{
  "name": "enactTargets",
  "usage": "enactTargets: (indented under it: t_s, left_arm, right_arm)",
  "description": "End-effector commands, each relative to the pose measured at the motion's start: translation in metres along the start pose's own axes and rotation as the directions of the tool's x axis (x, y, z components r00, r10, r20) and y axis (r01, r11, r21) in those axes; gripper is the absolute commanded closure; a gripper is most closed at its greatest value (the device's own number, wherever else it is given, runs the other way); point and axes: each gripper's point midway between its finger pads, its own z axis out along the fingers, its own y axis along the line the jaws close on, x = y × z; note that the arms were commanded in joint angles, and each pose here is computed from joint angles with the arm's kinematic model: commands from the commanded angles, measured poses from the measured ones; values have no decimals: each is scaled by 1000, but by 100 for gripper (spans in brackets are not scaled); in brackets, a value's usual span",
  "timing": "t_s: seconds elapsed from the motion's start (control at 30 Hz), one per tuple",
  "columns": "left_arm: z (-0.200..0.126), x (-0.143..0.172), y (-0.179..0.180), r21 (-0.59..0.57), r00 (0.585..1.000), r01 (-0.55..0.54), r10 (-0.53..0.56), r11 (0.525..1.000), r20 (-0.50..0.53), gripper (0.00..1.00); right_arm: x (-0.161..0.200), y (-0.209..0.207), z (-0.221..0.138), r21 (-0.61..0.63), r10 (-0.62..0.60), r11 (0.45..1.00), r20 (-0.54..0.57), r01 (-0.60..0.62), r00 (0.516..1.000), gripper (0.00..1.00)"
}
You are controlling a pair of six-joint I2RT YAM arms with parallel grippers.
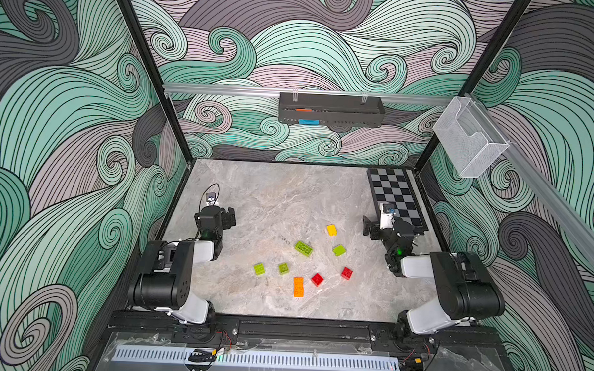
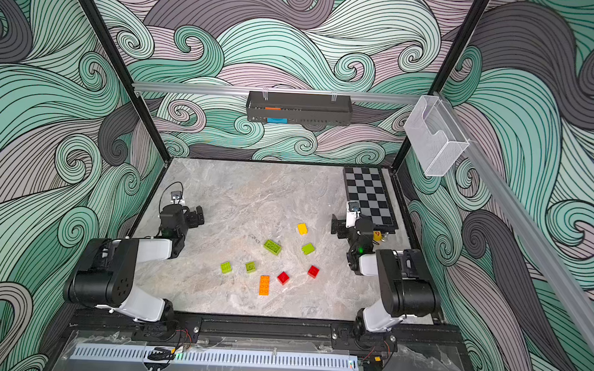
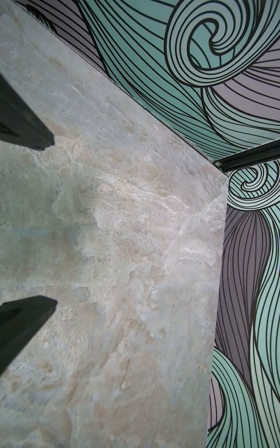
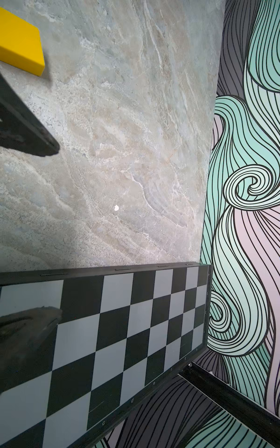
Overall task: Assemble a giraffe with lego
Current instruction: Adjust the lego brick at the center of the board.
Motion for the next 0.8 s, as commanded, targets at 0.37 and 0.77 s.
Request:
enactTargets:
  t_s: [0.37, 0.77]
  left_arm:
    - [0, -4, 1, -9, 1000, 13, -13, 1000, 19, 1]
    - [-9, -29, -5, 18, 999, -32, 32, 999, -13, 1]
  right_arm:
    - [-10, -2, 2, -4, 0, 1000, 27, 0, 1000, 1]
    - [-26, -6, -10, 21, 13, 1000, 18, -13, 1000, 1]
